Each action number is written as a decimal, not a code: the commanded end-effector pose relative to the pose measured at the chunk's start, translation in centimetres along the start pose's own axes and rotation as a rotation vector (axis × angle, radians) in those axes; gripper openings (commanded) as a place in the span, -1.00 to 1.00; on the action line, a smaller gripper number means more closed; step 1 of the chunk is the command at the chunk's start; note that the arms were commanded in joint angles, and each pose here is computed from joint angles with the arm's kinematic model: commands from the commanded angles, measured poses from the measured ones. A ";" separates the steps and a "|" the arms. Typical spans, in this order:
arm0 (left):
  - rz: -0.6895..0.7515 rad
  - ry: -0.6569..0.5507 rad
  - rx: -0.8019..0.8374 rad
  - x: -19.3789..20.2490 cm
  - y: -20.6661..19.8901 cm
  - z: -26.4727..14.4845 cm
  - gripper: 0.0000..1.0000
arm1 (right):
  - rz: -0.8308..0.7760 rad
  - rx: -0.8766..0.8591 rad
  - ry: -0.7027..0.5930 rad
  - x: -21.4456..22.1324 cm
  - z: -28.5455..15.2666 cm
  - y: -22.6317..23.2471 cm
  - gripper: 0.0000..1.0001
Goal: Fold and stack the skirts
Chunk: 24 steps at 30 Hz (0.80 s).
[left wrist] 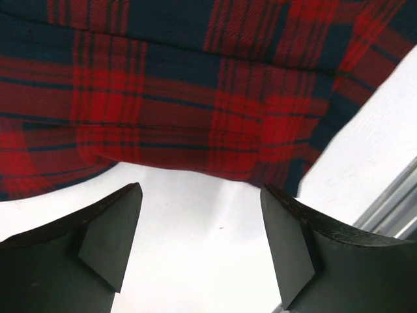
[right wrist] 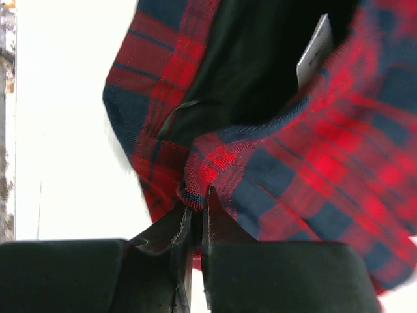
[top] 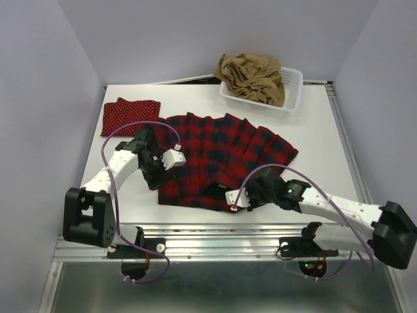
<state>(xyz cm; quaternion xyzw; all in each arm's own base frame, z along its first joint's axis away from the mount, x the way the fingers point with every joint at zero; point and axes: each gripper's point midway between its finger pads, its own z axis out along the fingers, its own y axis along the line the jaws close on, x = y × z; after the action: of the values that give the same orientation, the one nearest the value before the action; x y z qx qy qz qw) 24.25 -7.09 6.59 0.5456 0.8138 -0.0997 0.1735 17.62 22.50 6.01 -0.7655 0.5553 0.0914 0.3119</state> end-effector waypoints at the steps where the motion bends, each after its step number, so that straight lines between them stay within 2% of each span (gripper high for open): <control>1: 0.113 0.015 -0.006 0.9 -0.5 0.1 0.69 | -0.117 0.100 -0.049 -1.2 -2.7 -1.3 -0.99; 5: 0.289 0.009 0.022 1.8 -1.9 -0.6 0.67 | -0.117 0.141 -0.080 -1.8 -5.1 -1.3 -0.99; 8: 0.538 -0.047 -0.018 0.9 -2.0 -1.8 0.68 | -0.084 0.173 -0.081 -2.0 -5.5 -2.0 -0.99; 10: 0.627 -0.100 -0.007 0.0 -2.8 -2.1 0.68 | -0.043 0.176 -0.078 -2.3 -5.4 -2.3 -0.99; 12: 0.739 -0.085 0.039 0.3 -4.3 -1.8 0.68 | -0.019 0.189 -0.056 -2.4 -5.4 -3.2 -0.99; 16: 0.884 0.002 0.083 2.0 -5.7 -0.1 0.66 | 0.032 0.239 -0.060 -3.0 -5.9 -4.7 -0.99; 24: 1.038 0.009 0.091 1.9 -6.4 2.5 0.65 | 0.101 0.333 -0.068 -3.8 -7.9 -6.6 -0.99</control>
<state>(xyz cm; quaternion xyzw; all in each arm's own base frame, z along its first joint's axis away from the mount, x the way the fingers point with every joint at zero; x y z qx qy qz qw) 17.69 -8.18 3.91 0.8598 0.4786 -0.0494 0.1708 19.39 21.70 13.05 -0.7046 0.5845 0.0516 0.3990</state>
